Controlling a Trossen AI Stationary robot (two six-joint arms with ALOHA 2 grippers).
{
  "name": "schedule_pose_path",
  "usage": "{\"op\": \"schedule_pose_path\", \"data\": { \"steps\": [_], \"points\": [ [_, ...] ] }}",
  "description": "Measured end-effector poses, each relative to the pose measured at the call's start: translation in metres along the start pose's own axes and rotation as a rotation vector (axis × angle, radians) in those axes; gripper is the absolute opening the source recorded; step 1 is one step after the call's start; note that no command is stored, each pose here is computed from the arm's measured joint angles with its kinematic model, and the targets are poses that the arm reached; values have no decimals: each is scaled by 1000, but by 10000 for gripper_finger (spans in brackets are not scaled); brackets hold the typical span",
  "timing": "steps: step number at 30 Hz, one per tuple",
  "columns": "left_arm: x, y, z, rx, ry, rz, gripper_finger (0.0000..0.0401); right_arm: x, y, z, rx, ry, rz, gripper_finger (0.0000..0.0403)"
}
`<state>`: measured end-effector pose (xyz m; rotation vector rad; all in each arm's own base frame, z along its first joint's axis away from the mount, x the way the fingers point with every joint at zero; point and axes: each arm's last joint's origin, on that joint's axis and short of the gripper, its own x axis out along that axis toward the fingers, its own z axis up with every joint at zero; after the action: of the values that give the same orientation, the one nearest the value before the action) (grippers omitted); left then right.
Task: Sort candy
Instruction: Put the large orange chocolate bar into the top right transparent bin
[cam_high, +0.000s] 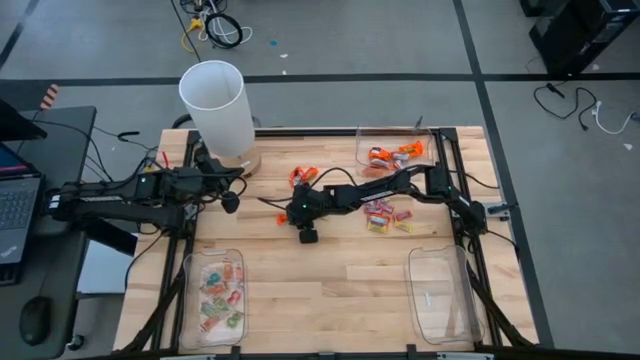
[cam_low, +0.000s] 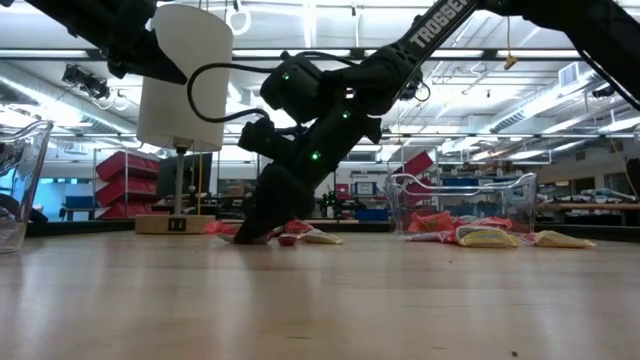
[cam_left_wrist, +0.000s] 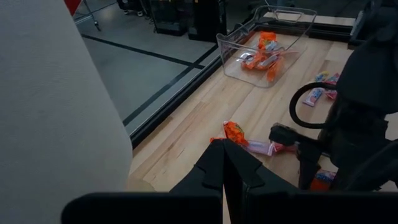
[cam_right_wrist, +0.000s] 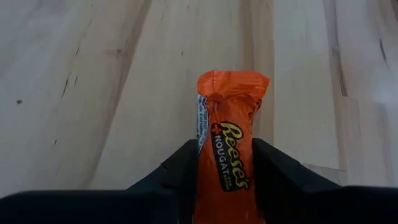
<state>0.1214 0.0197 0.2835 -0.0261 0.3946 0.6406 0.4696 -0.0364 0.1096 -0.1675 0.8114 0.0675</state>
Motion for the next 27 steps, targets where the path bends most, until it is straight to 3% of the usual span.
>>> {"op": "schedule_pose_path", "data": {
  "steps": [21,27],
  "points": [
    [0,0,0,0,0,0,0,-5,-1,2,27,10,-26,113],
    [0,0,0,0,0,0,0,-19,-2,13,42,-16,-32,113]
  ]
}}
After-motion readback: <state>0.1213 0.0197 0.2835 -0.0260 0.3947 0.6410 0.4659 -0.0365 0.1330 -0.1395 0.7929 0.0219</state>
